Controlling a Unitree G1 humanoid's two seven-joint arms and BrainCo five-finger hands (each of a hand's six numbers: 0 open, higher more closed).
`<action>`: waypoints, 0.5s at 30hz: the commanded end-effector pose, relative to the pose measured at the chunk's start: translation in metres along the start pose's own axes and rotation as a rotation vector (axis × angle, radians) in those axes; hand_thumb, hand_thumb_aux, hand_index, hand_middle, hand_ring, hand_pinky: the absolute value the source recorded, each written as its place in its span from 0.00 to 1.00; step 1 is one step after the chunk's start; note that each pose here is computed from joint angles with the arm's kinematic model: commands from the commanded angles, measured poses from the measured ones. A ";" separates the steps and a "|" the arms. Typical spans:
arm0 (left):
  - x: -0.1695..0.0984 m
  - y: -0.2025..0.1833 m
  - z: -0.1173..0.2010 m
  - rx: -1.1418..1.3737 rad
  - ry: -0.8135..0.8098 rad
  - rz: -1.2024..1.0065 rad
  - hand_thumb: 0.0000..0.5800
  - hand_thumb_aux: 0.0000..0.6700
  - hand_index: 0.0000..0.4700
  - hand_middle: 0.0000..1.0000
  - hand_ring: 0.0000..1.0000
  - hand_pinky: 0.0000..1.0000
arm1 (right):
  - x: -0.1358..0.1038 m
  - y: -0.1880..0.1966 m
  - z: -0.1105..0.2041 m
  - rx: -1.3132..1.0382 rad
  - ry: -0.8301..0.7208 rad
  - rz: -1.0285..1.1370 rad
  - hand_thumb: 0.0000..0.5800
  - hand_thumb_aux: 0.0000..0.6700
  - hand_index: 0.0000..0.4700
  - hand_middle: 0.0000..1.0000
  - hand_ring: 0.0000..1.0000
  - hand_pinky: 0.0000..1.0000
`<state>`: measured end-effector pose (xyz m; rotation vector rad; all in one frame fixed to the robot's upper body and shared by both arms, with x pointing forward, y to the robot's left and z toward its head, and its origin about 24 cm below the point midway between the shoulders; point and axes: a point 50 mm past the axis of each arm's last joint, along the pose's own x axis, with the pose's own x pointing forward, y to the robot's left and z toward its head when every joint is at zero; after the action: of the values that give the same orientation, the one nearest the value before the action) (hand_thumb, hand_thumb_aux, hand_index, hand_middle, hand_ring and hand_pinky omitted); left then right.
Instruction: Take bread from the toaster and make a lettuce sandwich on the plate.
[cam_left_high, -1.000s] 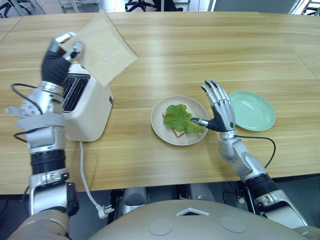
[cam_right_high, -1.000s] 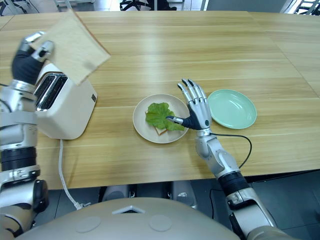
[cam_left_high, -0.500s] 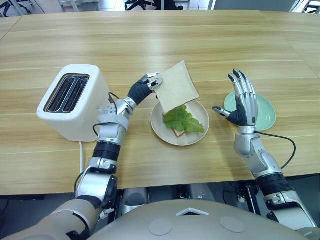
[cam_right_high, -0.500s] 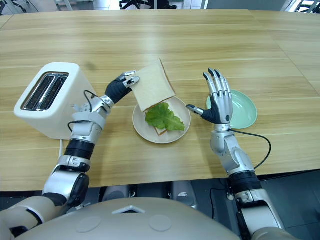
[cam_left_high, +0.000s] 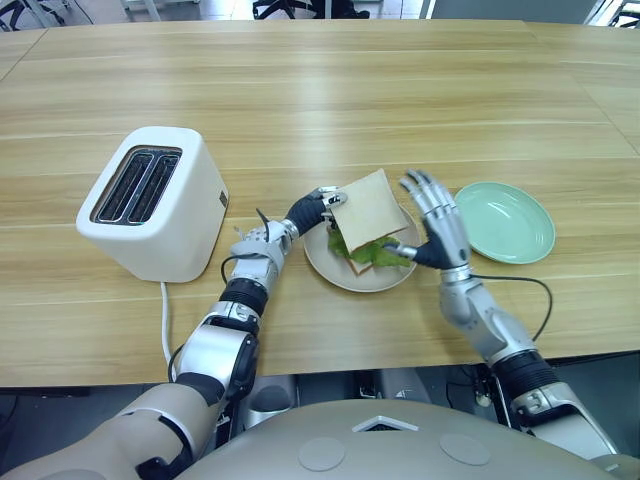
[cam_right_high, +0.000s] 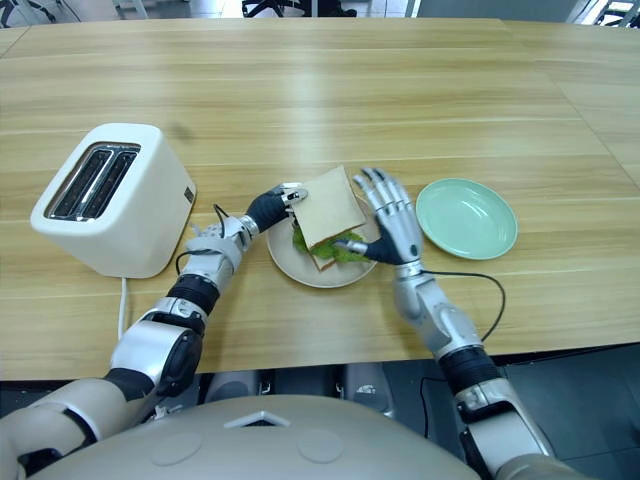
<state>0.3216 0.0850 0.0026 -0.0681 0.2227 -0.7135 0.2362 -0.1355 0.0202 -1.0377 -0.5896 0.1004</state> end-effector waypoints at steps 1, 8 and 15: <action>0.000 -0.003 -0.009 0.046 0.049 -0.006 1.00 1.00 0.98 0.67 0.67 0.67 | -0.008 0.017 0.003 -0.013 -0.020 0.093 0.00 0.00 0.00 0.00 0.00 0.00; 0.001 -0.006 -0.014 0.074 0.067 -0.004 1.00 1.00 0.98 0.67 0.67 0.67 | -0.027 0.053 0.001 -0.033 -0.023 0.360 0.00 0.00 0.00 0.00 0.00 0.00; 0.001 -0.007 -0.016 0.095 0.076 0.009 1.00 1.00 0.98 0.67 0.67 0.67 | -0.044 0.065 -0.009 -0.039 0.034 0.505 0.00 0.00 0.00 0.00 0.00 0.00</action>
<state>0.3205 0.0859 -0.0041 0.0419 0.2233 -0.6851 0.2355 -0.1182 -0.0217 -1.1341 -0.4731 0.3429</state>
